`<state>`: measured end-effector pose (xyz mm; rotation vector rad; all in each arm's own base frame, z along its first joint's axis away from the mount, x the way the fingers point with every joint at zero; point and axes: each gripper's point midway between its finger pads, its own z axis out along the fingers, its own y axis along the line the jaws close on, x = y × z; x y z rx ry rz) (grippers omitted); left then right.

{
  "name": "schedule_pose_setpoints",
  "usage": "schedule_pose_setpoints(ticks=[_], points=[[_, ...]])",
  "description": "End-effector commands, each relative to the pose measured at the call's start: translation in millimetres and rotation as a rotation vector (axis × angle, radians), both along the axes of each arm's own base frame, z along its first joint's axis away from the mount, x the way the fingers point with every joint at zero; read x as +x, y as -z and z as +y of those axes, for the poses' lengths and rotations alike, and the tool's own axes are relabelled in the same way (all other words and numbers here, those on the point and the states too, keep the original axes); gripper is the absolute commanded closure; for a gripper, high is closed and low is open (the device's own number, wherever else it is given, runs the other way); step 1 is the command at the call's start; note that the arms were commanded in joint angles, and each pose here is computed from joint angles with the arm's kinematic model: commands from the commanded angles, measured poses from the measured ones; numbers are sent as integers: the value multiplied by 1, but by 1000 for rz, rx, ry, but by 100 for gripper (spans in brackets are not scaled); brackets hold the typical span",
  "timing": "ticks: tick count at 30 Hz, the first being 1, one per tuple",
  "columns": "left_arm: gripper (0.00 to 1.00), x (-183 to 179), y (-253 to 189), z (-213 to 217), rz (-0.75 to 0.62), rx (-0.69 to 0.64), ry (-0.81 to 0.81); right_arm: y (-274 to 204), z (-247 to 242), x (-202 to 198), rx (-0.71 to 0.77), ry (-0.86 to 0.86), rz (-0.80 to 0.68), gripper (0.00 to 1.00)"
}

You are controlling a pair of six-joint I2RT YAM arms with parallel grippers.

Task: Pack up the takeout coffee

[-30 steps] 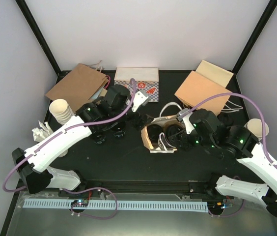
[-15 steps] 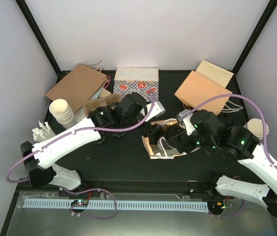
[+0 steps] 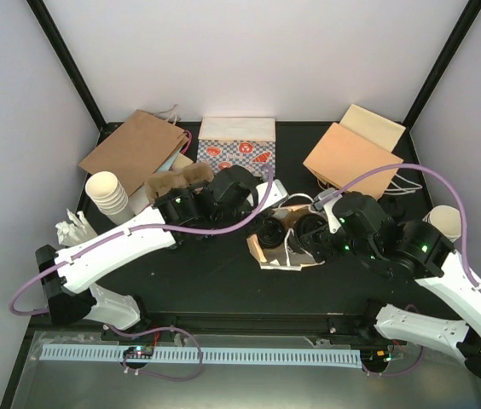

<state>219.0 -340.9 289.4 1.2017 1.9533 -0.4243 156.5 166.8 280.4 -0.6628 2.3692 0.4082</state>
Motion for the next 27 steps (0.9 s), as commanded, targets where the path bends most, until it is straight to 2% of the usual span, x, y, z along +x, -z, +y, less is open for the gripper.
schedule_pose_setpoints(ticks=[1,3,4,12,19,27], points=[[84,-5,-14,5,-50,-5,-1,-7,-18,7,-23,78,-57,30],[97,-6,-16,4,-58,-5,1,-6,-19,7,-20,84,-60,31],[98,-7,-17,5,-63,-5,-1,-5,-20,8,-16,90,-60,32],[98,4,-23,20,-148,45,-62,0,-2,6,51,38,-49,33],[98,14,-24,40,-230,106,-121,4,27,-2,136,-83,-31,35],[98,15,-11,57,-262,138,-156,5,53,-33,193,-254,-17,36]])
